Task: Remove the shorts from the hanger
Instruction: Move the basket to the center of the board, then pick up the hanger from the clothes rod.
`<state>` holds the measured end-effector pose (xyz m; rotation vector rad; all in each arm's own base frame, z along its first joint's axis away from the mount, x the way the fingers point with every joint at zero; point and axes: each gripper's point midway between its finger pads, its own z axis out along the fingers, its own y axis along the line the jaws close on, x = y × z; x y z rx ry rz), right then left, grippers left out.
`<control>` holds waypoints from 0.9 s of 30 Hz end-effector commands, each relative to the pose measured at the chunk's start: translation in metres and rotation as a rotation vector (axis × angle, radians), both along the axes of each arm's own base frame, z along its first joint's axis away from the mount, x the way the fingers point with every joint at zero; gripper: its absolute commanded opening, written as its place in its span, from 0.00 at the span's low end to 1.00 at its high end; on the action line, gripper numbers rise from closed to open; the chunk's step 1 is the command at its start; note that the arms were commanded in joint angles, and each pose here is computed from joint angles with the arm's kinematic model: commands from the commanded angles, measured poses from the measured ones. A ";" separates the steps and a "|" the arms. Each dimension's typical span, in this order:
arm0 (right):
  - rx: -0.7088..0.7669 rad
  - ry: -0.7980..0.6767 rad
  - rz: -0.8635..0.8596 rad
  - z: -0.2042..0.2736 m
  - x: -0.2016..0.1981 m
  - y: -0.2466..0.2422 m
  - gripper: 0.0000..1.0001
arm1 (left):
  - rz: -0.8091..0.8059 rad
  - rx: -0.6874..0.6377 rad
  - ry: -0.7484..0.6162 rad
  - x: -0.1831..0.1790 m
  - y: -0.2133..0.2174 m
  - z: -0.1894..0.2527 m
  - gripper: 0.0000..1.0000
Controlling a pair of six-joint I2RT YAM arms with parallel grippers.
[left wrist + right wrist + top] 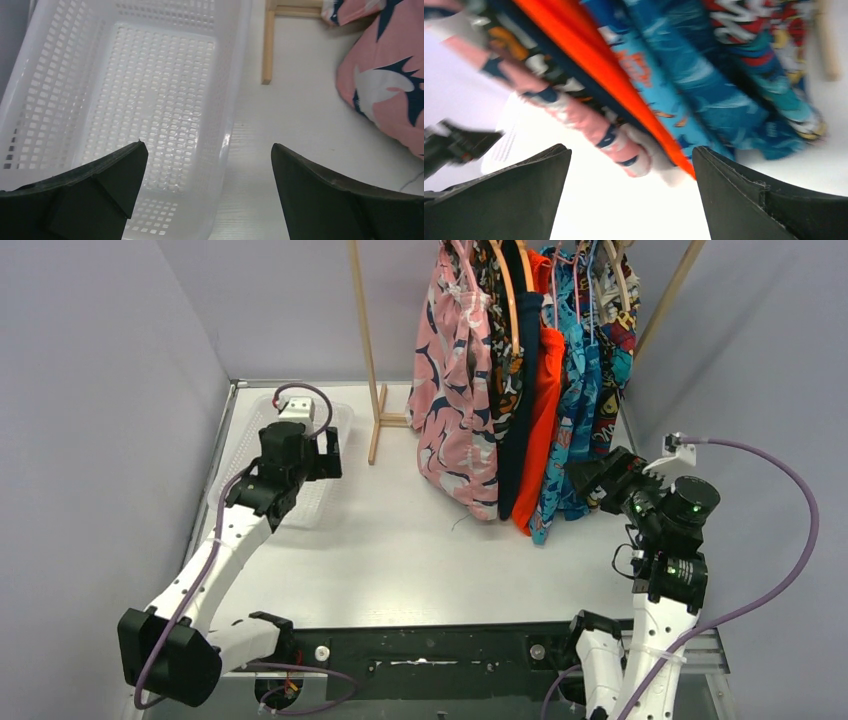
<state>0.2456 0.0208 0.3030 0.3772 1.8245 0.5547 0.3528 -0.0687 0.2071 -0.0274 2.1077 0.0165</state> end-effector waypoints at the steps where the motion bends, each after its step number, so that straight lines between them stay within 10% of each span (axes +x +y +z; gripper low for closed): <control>1: 0.062 -0.172 0.357 0.047 -0.016 0.061 0.95 | -0.140 -0.200 -0.126 0.001 -0.034 0.029 0.98; 13: -0.224 0.040 0.435 0.010 -0.002 0.165 0.83 | -0.173 -0.256 -0.104 -0.013 -0.042 0.022 0.98; 18: -0.519 -0.067 0.203 0.044 0.016 0.179 0.89 | -0.127 -0.271 -0.141 -0.014 -0.031 0.026 0.98; 27: -0.506 -0.321 0.087 0.150 0.046 0.175 0.77 | -0.115 -0.335 -0.160 -0.019 -0.029 0.031 0.98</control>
